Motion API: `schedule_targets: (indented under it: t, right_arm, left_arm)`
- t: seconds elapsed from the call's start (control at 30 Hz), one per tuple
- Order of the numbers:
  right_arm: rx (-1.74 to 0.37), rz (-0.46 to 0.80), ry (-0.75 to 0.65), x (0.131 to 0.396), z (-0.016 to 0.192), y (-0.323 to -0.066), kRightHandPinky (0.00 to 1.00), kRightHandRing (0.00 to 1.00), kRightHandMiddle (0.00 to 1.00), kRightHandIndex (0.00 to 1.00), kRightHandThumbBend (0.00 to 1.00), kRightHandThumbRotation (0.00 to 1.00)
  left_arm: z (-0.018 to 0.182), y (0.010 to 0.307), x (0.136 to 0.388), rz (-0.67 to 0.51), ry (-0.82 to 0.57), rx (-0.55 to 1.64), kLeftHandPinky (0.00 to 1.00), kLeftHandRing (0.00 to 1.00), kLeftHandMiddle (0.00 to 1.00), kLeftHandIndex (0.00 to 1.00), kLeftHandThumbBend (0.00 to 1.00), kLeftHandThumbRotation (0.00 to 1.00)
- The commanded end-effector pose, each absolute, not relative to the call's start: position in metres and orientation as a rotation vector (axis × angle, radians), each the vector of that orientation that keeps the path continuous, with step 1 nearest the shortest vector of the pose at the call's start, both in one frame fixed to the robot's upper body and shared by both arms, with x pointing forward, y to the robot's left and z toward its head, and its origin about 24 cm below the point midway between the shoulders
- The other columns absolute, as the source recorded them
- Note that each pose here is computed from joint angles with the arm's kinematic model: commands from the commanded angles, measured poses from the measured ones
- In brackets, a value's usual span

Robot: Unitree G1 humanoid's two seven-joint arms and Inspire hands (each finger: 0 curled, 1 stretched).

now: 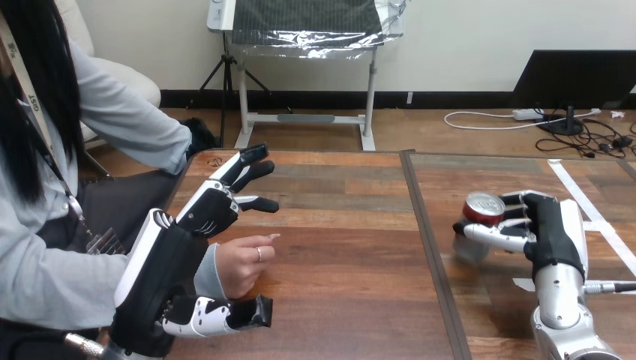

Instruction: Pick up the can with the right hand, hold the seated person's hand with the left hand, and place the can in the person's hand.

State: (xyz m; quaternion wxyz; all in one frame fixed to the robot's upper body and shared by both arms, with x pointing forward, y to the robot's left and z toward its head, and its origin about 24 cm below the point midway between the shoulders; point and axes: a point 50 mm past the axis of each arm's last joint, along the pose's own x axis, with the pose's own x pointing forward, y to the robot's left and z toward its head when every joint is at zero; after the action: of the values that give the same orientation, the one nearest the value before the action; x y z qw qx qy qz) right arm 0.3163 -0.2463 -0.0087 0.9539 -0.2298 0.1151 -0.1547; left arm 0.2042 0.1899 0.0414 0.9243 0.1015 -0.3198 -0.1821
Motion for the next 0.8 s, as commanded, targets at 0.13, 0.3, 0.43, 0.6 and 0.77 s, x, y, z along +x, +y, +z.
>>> schedule_targets:
  t: [0.13,0.3,0.43,0.6,0.77]
  right_arm:
    - [-0.444,-0.294,0.009,0.344,0.034,-0.232,0.36,0.41,0.51,0.53,0.82,0.0]
    - [-0.445,-0.286,-0.005,0.345,0.037,-0.23,0.36,0.41,0.5,0.53,0.81,0.0]
    - [-0.452,-0.277,-0.02,0.346,0.039,-0.229,0.36,0.41,0.5,0.53,0.81,0.0]
    - [-0.454,-0.267,-0.04,0.347,0.042,-0.228,0.36,0.41,0.51,0.53,0.8,0.0]
    - [-0.455,-0.263,-0.054,0.347,0.044,-0.227,0.37,0.42,0.51,0.53,0.8,0.0]
  left_arm:
    - [0.053,0.188,0.219,-0.345,-0.715,0.223,0.68,0.87,0.92,0.89,1.0,0.66]
    - [0.052,0.189,0.22,-0.334,-0.707,0.236,0.68,0.87,0.92,0.89,1.0,0.66]
    - [0.051,0.19,0.221,-0.327,-0.699,0.259,0.68,0.87,0.92,0.89,1.0,0.65]
    - [0.051,0.194,0.222,-0.308,-0.684,0.323,0.69,0.87,0.92,0.88,1.0,0.62]
    - [0.05,0.197,0.223,-0.283,-0.669,0.389,0.7,0.86,0.9,0.87,1.0,0.61]
